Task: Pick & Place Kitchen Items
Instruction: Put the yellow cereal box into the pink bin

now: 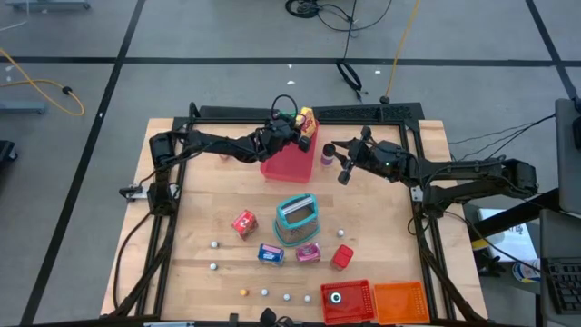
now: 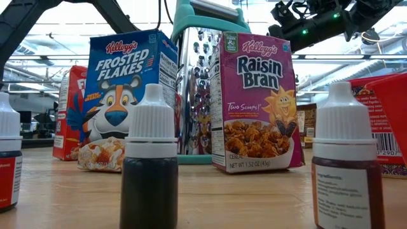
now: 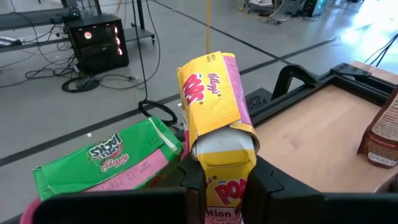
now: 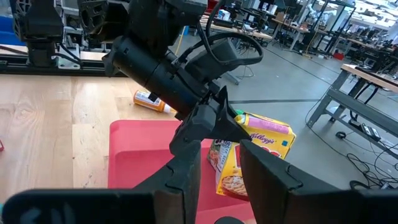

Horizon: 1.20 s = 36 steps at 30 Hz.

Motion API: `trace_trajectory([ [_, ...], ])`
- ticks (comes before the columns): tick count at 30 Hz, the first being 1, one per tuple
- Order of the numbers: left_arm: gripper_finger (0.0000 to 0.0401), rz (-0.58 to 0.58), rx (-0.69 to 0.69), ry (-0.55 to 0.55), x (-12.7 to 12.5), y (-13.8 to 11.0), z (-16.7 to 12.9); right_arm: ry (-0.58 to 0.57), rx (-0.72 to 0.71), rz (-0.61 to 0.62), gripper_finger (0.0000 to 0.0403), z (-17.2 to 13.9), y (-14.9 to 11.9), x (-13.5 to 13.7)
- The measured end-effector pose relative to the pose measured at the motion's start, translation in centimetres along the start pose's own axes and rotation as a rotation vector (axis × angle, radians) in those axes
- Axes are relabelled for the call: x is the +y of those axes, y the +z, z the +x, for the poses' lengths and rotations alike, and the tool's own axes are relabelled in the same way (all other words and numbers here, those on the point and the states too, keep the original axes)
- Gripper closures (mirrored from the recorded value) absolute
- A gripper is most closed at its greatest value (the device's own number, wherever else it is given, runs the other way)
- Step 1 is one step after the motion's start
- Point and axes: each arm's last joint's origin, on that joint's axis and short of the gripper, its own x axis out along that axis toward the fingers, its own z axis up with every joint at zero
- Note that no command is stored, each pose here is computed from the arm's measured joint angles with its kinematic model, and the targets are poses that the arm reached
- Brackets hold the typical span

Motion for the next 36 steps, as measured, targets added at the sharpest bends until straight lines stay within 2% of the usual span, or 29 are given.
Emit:
trace_trajectory([
  [4, 0.0330, 0.000, 0.003, -0.010, 0.0, 0.0, 0.0, 0.000, 0.000, 0.000, 0.0300, 0.0, 0.0, 0.0],
  [13, 0.0242, -0.003, 0.008, -0.053, -0.2, 0.0, 0.0, 0.000, 0.000, 0.000, 0.0300, 0.0, 0.0, 0.0],
  [19, 0.0211, -0.004, 0.016, -0.095, -0.3, 0.0, 0.0, -0.008, 0.005, -0.003, 0.0300, 0.0, -0.1, -0.2],
  [27, 0.0220, -0.036, 0.056, -0.105, -0.4, -0.4, -0.1, -0.004, 0.029, -0.007, 0.0301, 0.0, -0.3, -0.1],
  [31, 0.0231, -0.015, 0.080, -0.161, -1.2, -0.7, -0.5, -0.003, 0.031, -0.007, 0.0301, 0.0, -0.3, -0.1],
  [36, 0.0231, 0.011, 0.079, -0.179, -2.0, -0.9, -0.9, -0.003, 0.032, -0.008, 0.0301, 0.0, -0.3, -0.1],
])
